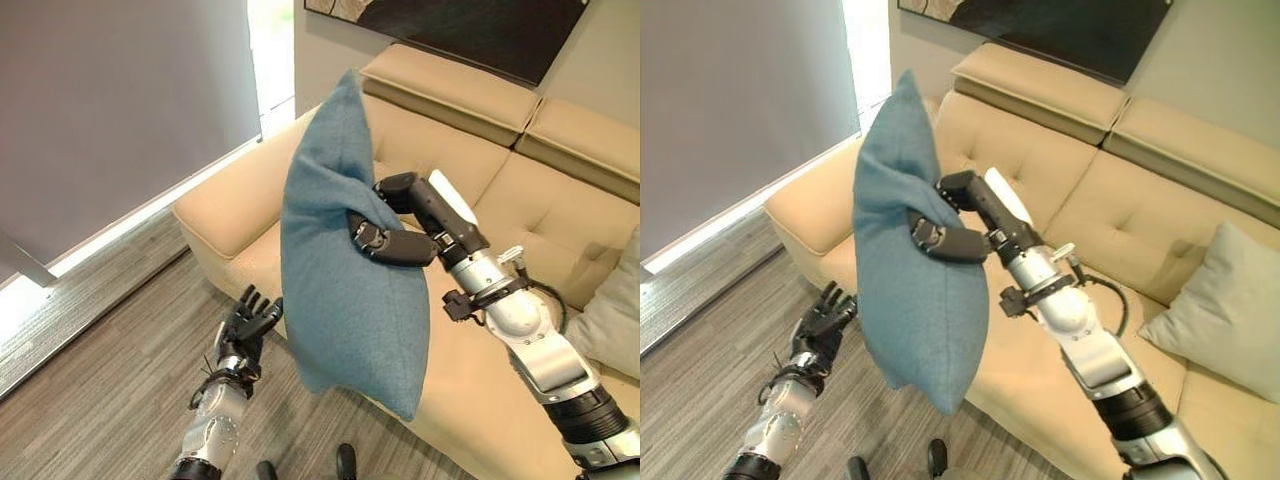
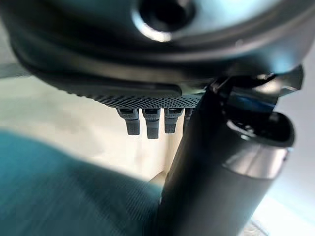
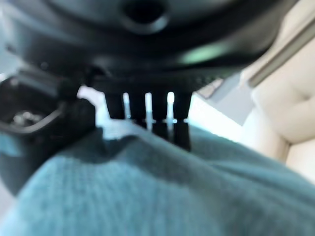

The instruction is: Pick up all the scattered cushions and arrange them neatly on the sofa.

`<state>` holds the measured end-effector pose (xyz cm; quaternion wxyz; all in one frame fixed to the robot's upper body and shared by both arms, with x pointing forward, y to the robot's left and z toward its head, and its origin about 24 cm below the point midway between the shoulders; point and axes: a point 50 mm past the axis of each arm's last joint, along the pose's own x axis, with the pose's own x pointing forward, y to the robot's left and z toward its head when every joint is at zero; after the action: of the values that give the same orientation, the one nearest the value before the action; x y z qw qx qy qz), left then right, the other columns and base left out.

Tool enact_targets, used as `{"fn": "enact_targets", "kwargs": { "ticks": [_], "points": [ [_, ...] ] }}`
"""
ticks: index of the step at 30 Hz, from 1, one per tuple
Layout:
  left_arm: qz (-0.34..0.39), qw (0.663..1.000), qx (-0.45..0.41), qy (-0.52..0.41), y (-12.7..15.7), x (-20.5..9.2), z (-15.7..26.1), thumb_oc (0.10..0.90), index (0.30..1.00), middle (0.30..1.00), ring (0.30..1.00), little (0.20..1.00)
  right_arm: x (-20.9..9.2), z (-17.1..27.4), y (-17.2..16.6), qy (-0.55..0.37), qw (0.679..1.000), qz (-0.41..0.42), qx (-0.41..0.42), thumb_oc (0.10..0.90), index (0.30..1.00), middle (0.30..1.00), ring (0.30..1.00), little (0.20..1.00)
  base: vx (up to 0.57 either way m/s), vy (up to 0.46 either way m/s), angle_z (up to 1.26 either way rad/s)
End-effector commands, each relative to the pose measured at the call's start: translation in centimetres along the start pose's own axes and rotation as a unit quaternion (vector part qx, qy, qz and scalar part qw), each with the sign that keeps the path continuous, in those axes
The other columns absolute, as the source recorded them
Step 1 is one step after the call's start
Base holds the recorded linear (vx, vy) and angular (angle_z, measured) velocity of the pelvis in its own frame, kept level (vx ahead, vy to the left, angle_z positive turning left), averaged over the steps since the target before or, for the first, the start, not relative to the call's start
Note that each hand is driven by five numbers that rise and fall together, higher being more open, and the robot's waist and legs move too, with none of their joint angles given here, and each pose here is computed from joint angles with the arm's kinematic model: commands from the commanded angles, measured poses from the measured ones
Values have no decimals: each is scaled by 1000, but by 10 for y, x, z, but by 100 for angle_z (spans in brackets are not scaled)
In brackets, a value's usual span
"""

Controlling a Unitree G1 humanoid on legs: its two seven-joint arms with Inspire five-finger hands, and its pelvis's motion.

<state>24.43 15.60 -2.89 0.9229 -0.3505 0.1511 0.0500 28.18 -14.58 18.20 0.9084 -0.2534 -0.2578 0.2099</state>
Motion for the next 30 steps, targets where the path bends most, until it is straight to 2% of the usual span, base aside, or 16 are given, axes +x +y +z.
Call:
{"fn": "enact_targets", "kwargs": {
  "ticks": [1,9,12,13,20,30],
  "points": [
    [-91,996,23,5,-27,10,-2,800,900,900,900,900,34,96,-29,-273,956,-93,55,400,300,300,300,300,3,18,-3],
    [-80,993,-29,76,-38,9,-41,800,900,900,900,900,38,116,-16,-318,940,-91,89,400,300,300,300,300,5,3,-8],
    [-80,993,-32,79,-46,13,-43,800,900,900,900,900,41,124,-14,-334,933,-92,94,400,300,300,300,300,0,0,0],
    [-82,993,-40,79,-57,19,-43,800,900,900,900,900,44,136,-14,-358,923,-93,102,400,300,300,300,300,0,0,0],
    [-78,993,-35,80,-58,24,-41,800,900,900,900,900,47,153,-16,-389,912,-88,95,400,300,300,300,300,0,0,0],
    [33,992,-54,113,-1,15,-55,800,900,900,900,900,48,178,-33,-432,895,-91,69,400,300,300,300,300,3,-8,-7]
  ]
}}
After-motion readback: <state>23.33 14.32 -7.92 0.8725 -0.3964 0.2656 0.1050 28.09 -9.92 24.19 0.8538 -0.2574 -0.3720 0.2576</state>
